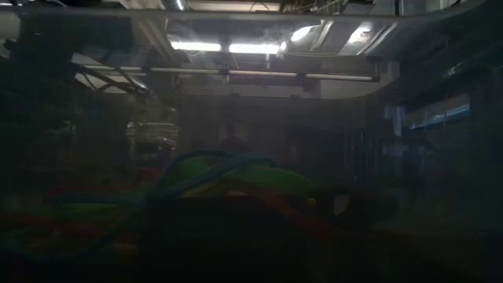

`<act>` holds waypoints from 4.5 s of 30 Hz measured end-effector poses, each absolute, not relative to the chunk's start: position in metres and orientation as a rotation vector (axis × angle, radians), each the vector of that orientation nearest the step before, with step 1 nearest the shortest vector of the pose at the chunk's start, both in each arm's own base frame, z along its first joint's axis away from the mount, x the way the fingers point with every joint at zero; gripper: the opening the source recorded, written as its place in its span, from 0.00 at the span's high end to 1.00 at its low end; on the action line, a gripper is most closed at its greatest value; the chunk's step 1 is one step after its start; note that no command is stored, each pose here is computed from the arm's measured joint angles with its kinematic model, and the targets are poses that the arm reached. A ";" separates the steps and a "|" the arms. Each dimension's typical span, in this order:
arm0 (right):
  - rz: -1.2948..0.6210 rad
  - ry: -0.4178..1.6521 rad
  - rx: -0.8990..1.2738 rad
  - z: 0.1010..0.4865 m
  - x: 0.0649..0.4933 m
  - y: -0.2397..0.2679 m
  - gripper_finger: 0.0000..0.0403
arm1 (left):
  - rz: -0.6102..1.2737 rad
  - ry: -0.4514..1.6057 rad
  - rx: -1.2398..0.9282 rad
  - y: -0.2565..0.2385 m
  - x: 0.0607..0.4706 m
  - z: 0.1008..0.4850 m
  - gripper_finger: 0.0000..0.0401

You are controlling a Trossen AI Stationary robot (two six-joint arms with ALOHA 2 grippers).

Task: Pick and place rubber bands into bin
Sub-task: Put the black rubber band into the black bin

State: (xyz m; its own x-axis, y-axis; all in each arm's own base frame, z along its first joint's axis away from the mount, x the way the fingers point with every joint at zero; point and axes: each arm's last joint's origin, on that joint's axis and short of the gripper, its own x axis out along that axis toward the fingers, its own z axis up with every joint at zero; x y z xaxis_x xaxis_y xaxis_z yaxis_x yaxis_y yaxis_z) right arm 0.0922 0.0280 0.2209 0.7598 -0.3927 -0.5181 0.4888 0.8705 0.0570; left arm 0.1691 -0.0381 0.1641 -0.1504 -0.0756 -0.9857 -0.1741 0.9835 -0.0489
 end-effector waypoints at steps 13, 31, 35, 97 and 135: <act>-0.490 0.514 0.217 0.221 0.092 0.028 0.98 | 0.032 1.731 -0.112 -0.049 0.154 0.142 0.70; -0.492 0.523 0.208 0.220 0.091 0.028 0.98 | -0.031 1.627 -0.170 -0.058 0.177 0.167 1.00; -0.492 0.524 0.205 0.220 0.091 0.028 0.98 | -0.016 1.539 -0.138 -0.060 0.191 0.188 1.00; -0.478 0.542 0.175 0.219 0.091 0.027 0.98 | 0.135 1.663 -0.233 -0.051 0.161 0.142 0.98; -0.428 0.579 0.199 0.219 0.091 0.029 0.98 | 0.005 1.365 -0.017 -0.191 0.368 0.292 0.99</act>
State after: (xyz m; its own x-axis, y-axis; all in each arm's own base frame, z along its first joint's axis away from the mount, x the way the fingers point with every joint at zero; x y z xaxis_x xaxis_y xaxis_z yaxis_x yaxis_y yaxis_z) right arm 0.0910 0.0291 0.2185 0.7527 -0.3347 -0.5669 0.4444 0.8937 0.0623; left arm 0.3678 -0.1912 0.2921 0.2041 -0.0067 -0.9789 -0.0133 0.9999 -0.0096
